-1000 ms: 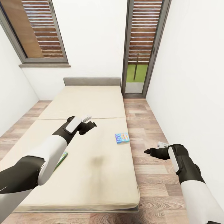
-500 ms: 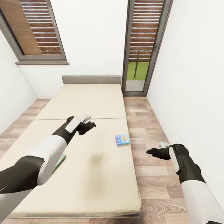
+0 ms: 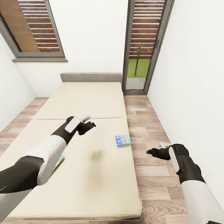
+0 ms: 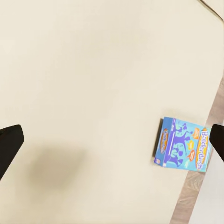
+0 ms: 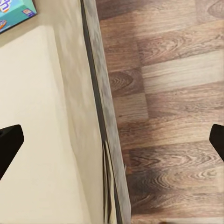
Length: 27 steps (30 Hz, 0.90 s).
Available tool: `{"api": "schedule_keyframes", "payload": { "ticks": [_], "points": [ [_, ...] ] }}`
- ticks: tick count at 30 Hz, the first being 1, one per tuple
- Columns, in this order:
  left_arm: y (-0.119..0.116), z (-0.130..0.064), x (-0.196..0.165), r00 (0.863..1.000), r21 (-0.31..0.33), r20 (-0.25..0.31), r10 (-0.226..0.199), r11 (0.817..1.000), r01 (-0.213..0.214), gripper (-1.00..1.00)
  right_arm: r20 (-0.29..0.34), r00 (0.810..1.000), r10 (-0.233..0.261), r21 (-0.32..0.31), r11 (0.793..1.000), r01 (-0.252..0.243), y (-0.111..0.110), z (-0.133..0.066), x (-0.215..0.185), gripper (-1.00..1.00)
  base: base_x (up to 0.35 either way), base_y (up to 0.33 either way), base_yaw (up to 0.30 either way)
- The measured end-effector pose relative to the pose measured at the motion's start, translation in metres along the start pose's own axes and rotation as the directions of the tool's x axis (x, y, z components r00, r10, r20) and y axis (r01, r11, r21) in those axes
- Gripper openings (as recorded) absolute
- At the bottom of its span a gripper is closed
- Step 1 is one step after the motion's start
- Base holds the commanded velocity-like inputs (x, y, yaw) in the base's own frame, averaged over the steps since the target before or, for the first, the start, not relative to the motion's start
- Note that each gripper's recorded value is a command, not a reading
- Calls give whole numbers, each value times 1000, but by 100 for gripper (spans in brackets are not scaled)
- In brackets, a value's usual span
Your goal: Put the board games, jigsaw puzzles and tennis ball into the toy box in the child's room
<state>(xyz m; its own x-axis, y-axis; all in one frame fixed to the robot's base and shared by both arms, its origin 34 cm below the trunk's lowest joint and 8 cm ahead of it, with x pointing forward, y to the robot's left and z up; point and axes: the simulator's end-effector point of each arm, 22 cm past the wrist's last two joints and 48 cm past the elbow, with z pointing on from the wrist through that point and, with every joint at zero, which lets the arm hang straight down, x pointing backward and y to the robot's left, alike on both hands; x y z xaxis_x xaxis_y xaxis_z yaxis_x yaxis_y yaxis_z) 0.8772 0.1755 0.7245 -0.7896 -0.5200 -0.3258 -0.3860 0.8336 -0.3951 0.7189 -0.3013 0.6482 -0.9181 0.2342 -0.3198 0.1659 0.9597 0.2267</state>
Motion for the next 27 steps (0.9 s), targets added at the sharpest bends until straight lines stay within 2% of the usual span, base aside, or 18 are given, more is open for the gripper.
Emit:
{"api": "schedule_keyframes", "payload": {
  "ticks": [27],
  "points": [
    [7,24,14,999,-12,-37,-6,1000,5,100,-40,999,6,11,1000,-6,-7,20,15,100,3,0,0]
  ]
}}
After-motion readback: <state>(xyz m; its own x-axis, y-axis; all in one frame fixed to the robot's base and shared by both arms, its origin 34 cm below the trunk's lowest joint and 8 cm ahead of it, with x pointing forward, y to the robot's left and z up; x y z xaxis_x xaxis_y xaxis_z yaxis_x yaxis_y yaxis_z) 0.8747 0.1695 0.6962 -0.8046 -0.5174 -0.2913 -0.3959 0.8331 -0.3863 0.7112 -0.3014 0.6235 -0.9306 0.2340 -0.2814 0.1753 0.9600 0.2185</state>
